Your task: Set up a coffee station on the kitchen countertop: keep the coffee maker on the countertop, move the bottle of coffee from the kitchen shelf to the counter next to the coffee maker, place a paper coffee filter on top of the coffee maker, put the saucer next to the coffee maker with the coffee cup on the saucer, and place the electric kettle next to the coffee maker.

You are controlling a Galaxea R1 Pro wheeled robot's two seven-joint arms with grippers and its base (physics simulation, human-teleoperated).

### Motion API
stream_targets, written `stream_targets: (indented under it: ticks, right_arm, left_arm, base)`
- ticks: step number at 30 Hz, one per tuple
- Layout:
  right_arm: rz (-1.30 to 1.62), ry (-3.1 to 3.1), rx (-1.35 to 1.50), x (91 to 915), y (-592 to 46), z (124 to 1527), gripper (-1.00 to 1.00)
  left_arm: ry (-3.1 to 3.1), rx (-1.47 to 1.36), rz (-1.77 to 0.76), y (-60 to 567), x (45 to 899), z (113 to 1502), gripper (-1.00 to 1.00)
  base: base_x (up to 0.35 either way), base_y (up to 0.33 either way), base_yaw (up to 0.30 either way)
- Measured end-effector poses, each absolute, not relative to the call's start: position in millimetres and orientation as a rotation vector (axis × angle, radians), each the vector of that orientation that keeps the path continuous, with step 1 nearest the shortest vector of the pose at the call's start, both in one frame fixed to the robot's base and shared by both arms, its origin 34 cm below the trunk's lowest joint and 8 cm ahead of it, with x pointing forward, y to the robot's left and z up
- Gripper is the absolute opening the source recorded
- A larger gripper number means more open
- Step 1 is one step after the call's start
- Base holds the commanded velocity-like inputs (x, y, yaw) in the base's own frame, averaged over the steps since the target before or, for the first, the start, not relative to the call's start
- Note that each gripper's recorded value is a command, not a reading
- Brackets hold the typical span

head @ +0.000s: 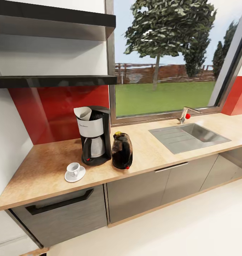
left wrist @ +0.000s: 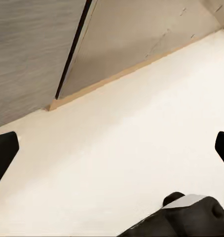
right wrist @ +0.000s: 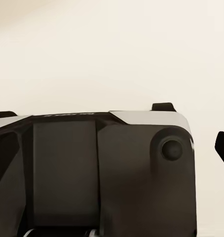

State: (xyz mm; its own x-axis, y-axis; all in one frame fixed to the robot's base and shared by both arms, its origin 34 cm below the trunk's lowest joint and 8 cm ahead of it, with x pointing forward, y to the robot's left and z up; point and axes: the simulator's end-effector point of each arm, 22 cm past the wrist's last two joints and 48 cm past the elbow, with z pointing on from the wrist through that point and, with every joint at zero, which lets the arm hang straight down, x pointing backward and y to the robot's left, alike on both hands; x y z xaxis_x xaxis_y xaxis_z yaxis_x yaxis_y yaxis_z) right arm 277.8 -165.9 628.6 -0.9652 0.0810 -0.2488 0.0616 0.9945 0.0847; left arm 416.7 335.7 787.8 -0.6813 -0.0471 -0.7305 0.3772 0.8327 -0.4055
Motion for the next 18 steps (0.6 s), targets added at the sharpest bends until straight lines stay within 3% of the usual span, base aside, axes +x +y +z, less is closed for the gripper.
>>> stream_targets:
  ticks: [18]
  right_arm:
    - [0.088,2.895,0.091,272.1,-174.9,626.6,1.00]
  left_arm:
    - [2.871,0.086,0.183,423.6,224.9,642.0,1.00]
  base:
    - [0.000,0.000,0.000]
